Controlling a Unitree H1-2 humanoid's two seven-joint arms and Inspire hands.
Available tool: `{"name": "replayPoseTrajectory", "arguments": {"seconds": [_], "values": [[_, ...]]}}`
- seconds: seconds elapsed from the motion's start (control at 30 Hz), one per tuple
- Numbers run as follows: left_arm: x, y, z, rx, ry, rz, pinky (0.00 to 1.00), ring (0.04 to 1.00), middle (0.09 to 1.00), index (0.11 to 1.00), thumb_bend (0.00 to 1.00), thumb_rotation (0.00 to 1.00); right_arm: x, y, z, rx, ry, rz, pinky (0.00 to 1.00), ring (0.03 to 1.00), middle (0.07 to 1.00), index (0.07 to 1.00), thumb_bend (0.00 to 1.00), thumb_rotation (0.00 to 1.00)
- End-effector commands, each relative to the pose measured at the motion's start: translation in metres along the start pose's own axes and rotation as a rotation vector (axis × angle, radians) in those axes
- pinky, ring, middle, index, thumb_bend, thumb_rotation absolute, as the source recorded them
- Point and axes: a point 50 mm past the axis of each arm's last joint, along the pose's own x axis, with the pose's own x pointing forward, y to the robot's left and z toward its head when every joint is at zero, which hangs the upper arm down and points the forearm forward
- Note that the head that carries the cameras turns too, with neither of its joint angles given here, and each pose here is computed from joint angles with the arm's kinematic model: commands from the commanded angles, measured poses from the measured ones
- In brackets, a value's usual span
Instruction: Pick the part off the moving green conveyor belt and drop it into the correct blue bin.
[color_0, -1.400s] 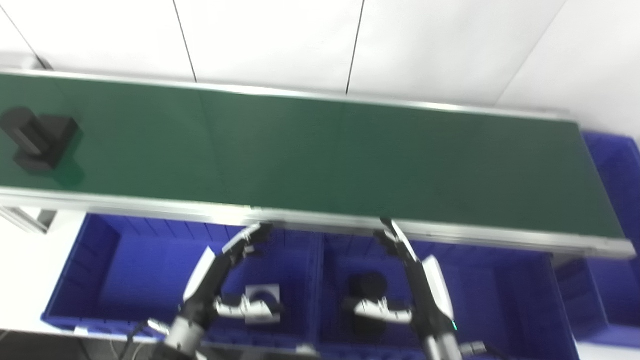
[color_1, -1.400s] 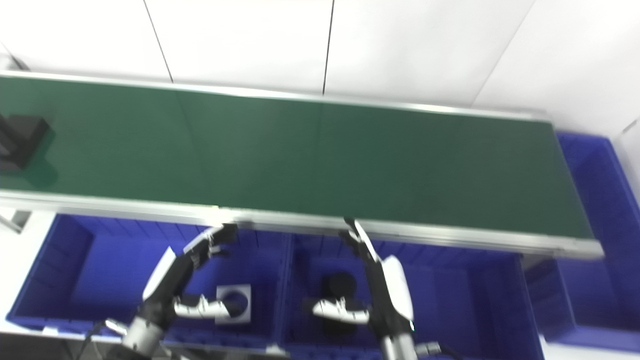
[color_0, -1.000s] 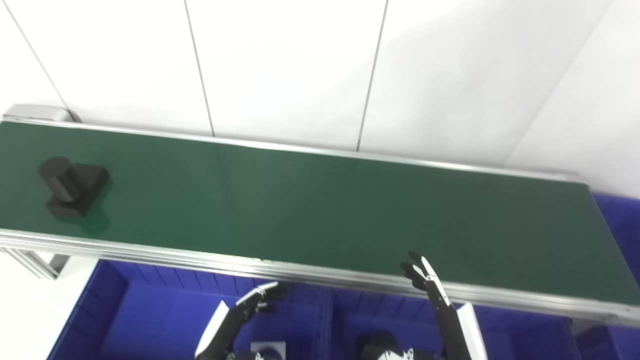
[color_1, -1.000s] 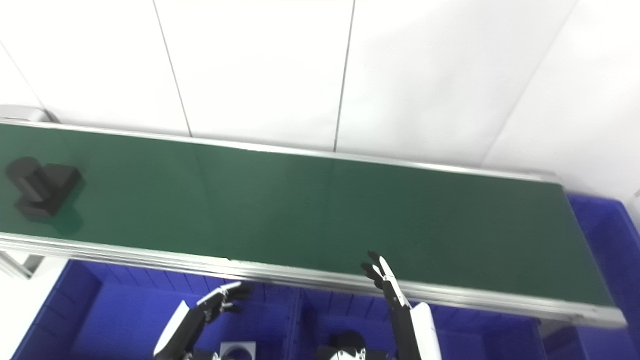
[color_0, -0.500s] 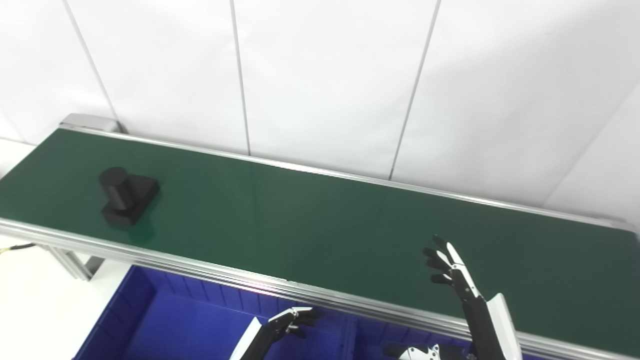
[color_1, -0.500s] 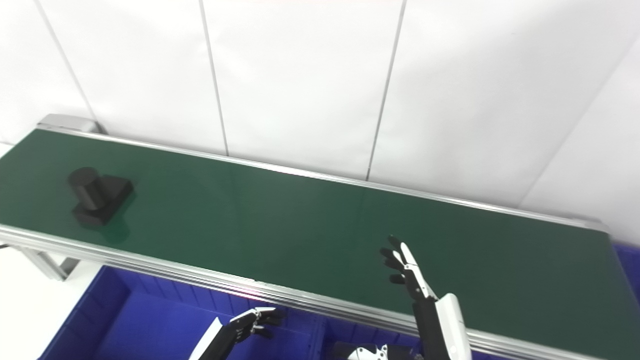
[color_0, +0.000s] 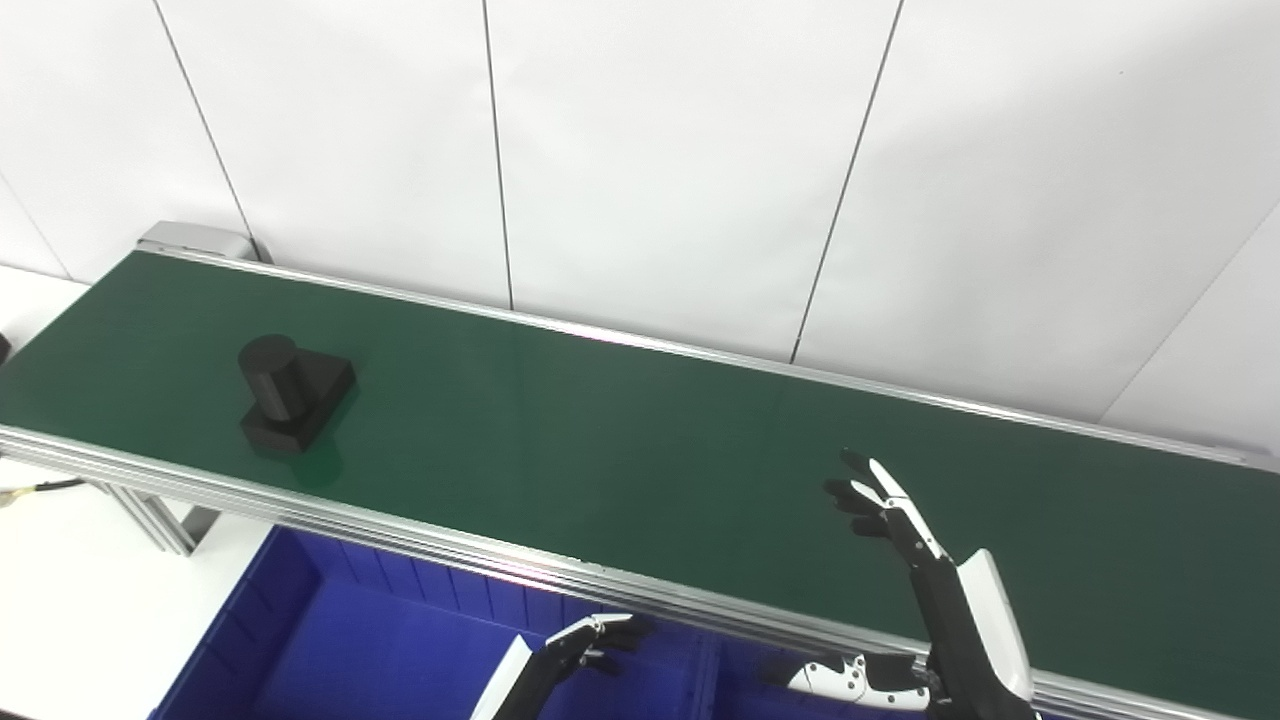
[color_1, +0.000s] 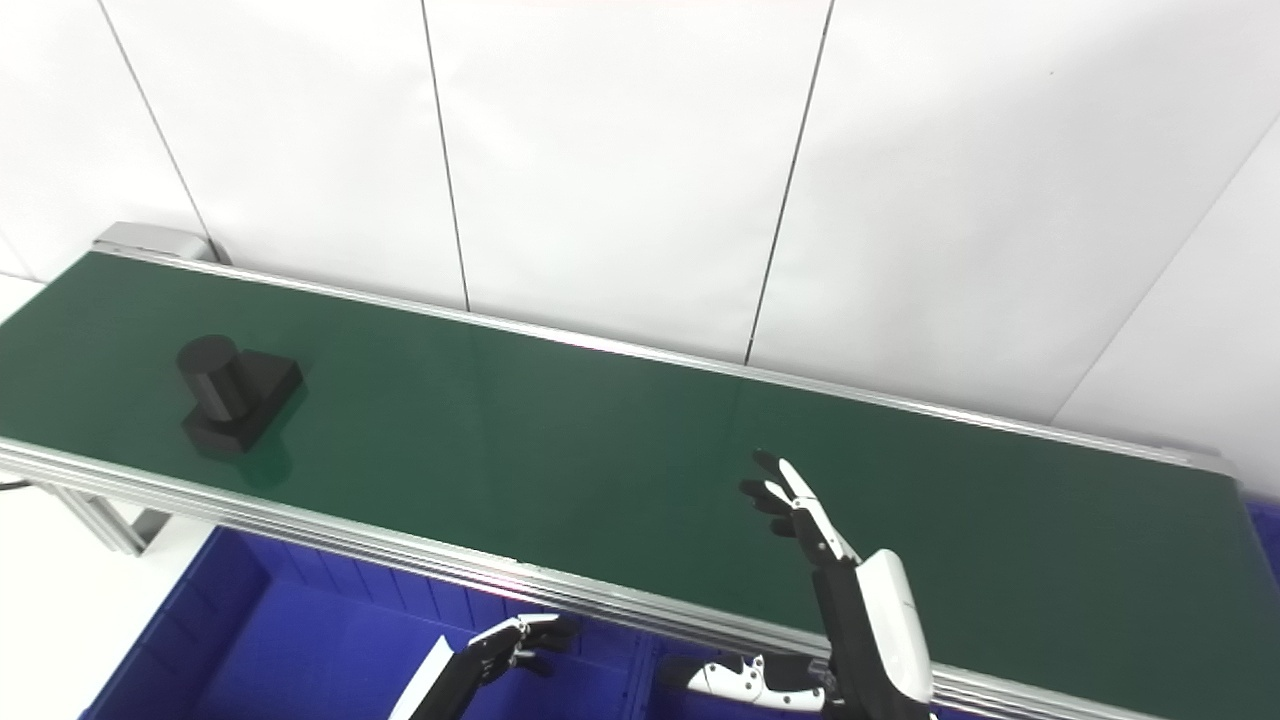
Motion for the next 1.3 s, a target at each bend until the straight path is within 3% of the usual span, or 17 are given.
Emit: {"name": "replayPoseTrajectory", "arguments": {"seconds": [0.0, 0.43, 1.27], "values": [[0.008, 0.004, 0.007, 0.003, -0.064, 0.006, 0.65, 0.751, 0.790, 0.752, 1.00, 0.20, 0.009, -0.005, 0.009, 0.002, -0.031, -0.015, 0.73, 0.789, 0.808, 0.909, 0.95, 0.27], [0.009, 0.001, 0.008, 0.006, -0.070, 0.007, 0.65, 0.751, 0.792, 0.756, 1.00, 0.20, 0.019, -0.005, 0.002, -0.010, -0.045, -0.013, 0.69, 0.748, 0.788, 0.896, 0.95, 0.29], [0.012, -0.006, 0.010, -0.037, -0.065, 0.027, 0.65, 0.744, 0.780, 0.743, 1.00, 0.21, 0.021, -0.016, 0.007, -0.002, -0.029, -0.009, 0.74, 0.801, 0.808, 0.912, 0.93, 0.21]]}}
